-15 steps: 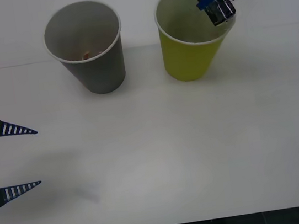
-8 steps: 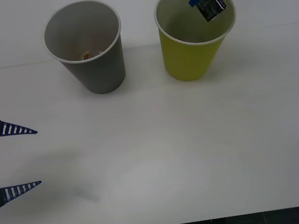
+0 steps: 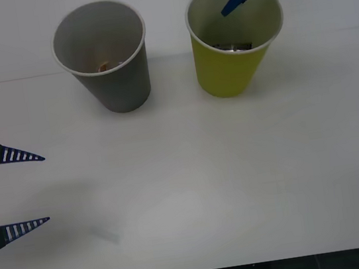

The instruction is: Put the can into the green bin and the plastic bottle into the gray bin

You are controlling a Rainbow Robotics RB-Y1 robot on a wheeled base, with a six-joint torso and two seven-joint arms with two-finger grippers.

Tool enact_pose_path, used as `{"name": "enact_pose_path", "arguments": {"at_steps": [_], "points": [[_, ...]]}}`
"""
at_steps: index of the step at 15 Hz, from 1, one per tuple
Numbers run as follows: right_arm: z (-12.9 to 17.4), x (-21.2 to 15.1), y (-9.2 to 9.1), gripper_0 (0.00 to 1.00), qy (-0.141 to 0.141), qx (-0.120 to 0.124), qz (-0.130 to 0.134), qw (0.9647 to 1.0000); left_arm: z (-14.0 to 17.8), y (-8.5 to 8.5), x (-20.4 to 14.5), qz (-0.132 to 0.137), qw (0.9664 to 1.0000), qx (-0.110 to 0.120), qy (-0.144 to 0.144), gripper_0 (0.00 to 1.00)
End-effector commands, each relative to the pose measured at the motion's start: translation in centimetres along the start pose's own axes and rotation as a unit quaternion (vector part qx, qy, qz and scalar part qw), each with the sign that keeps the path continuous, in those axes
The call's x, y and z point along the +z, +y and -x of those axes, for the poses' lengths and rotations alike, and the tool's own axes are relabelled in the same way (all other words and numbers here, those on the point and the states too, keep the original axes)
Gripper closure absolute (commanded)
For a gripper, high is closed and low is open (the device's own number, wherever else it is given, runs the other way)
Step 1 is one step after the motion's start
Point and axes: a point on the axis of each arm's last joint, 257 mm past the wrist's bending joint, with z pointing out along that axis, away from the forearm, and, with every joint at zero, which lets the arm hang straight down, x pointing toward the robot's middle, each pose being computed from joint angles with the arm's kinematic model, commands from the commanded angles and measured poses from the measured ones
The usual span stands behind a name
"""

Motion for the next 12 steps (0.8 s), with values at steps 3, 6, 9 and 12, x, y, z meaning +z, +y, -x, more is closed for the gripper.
{"name": "enact_pose_path", "arguments": {"at_steps": [3,6,9,12], "points": [[-0.4,-2.7,0.2,0.00,-0.018,-0.007,0.037,0.9991,0.0,0.0,0.0,0.000,1.0000,0.000,0.000,0.00],[-1.0,-4.8,1.1,0.00,-0.052,-0.010,0.075,0.9958,0.0,0.0,0.0,0.000,1.0000,0.000,0.000,0.00],[-2.9,-6.5,2.1,0.00,-0.078,-0.038,0.077,0.9933,0.0,0.0,0.0,0.000,1.0000,0.000,0.000,0.00],[-5.8,-7.9,3.6,0.00,-0.092,-0.067,0.086,0.9898,0.0,0.0,0.0,0.000,1.0000,0.000,0.000,0.00]]}}
